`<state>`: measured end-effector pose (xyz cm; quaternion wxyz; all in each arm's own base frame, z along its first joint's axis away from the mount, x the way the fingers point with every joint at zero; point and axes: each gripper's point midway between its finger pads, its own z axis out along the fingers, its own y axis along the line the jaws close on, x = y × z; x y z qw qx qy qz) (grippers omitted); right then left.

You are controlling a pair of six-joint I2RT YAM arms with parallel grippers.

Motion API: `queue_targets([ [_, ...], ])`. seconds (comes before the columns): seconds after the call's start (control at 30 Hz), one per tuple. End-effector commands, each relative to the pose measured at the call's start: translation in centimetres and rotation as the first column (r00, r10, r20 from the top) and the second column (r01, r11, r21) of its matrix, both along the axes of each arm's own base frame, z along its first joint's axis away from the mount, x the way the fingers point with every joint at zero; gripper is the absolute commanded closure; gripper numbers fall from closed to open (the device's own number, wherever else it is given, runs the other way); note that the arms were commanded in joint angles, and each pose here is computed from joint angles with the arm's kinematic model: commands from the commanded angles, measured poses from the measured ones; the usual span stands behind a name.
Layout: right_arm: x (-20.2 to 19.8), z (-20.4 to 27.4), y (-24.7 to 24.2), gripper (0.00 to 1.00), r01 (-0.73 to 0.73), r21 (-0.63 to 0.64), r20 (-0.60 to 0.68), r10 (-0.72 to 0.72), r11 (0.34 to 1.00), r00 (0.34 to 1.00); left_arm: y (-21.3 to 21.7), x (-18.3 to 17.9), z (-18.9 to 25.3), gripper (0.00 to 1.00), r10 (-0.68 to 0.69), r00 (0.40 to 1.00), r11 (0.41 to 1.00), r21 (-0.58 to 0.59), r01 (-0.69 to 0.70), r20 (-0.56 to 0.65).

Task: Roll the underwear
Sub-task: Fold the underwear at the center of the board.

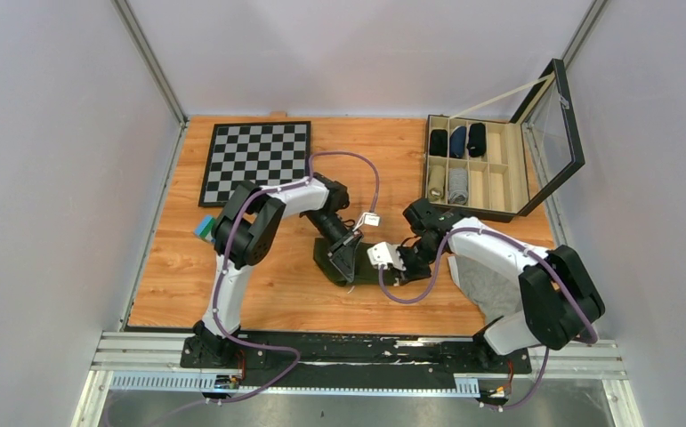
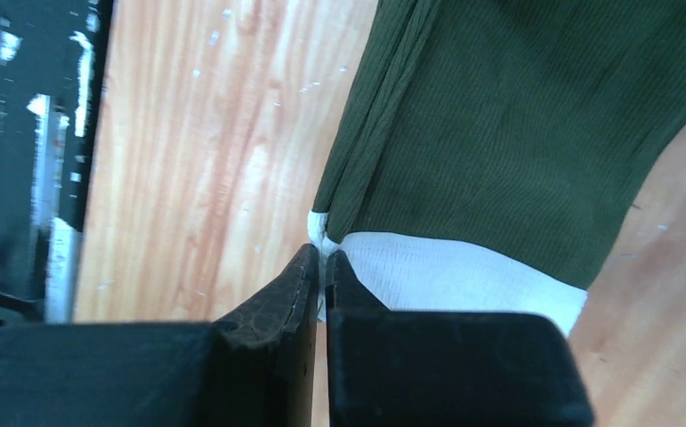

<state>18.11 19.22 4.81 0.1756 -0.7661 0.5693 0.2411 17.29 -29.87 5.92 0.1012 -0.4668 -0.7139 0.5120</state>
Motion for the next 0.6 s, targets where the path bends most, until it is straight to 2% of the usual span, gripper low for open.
queue_targets([
  [0.0,-2.7,0.6,-0.5,0.99,0.031,-0.019,-0.173,-0.033,0.999,0.984,0.0,-0.3,3.2,1.00,-0.001,1.000,1.000,-0.009,0.001,0.006],
  [0.23,-1.0,2.8,-0.3,0.99,0.081,0.001,-0.239,-0.079,0.997,0.968,0.2,1.9,3.0,1.00,0.003,0.996,0.996,0.086,-0.011,0.089],
  [0.57,2.4,4.1,0.1,1.00,0.126,-0.016,-0.357,-0.123,0.992,0.926,0.1,6.2,2.7,1.00,0.039,0.983,0.989,0.130,-0.063,0.182],
])
